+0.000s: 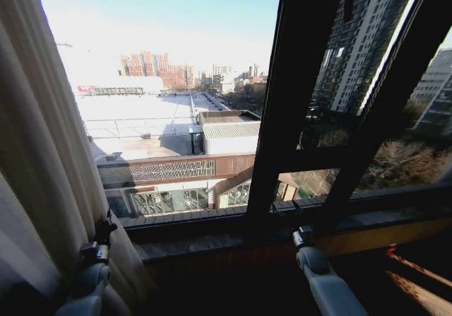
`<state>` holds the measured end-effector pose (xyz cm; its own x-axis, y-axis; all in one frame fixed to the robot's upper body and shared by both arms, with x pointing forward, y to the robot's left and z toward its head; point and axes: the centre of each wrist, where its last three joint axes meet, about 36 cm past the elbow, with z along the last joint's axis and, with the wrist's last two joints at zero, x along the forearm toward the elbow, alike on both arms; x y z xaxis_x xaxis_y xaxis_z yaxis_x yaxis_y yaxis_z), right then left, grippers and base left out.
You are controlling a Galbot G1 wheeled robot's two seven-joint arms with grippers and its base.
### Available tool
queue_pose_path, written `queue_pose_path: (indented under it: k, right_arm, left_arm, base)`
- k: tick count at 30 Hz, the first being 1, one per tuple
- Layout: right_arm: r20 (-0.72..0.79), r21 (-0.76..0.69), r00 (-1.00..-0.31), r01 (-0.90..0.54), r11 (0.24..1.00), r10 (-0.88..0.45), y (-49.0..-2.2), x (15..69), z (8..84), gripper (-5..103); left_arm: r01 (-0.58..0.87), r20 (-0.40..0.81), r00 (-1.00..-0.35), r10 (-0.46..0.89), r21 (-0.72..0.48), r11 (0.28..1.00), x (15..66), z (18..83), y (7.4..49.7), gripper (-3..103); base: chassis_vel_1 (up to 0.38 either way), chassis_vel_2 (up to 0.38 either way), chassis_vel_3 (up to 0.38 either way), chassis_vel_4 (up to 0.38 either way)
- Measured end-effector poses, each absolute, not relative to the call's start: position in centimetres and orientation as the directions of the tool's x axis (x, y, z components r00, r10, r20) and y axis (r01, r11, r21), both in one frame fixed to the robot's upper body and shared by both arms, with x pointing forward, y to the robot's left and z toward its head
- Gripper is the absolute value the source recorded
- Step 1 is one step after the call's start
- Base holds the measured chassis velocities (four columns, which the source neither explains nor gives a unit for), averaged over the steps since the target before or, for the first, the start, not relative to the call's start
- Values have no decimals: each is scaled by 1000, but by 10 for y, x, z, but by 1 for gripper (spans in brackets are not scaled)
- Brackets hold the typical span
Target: Open the curtains by pulling them apart, changing their state from closed to fully open.
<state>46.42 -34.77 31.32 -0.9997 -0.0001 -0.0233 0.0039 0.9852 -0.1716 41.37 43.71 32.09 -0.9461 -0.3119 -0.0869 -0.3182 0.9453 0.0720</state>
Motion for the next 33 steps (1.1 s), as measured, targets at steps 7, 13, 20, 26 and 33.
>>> queue_pose_path:
  k: [7, 13, 20, 26, 33]
  right_arm:
    - [-23, -171, -1000, 4, 985, 0, -348, 464, 313, 100]
    - [-23, -172, -1000, 4, 985, 0, -348, 464, 313, 100]
    - [-23, -172, -1000, 4, 985, 0, -348, 464, 313, 100]
    - [-23, -172, -1000, 4, 985, 0, -348, 464, 313, 100]
    - [-23, -171, -1000, 4, 985, 0, -348, 464, 313, 100]
  left_arm:
    - [-322, -85, -945, -316, 74, 944, 414, 319, 438, 0]
    - [-324, -83, -945, -317, 76, 943, 414, 319, 439, 0]
    - [-326, -82, -944, -320, 78, 942, 413, 319, 441, 0]
    - [-329, -80, -943, -323, 79, 941, 412, 318, 442, 0]
    - [-338, -80, -940, -332, 79, 938, 411, 319, 448, 0]
  base:
    - [54, 23, -41, -21]
    - [0, 0, 0, 0]
    - [55, 21, -56, -31]
    - [176, 123, -185, -126]
    - [123, 97, -116, -97]
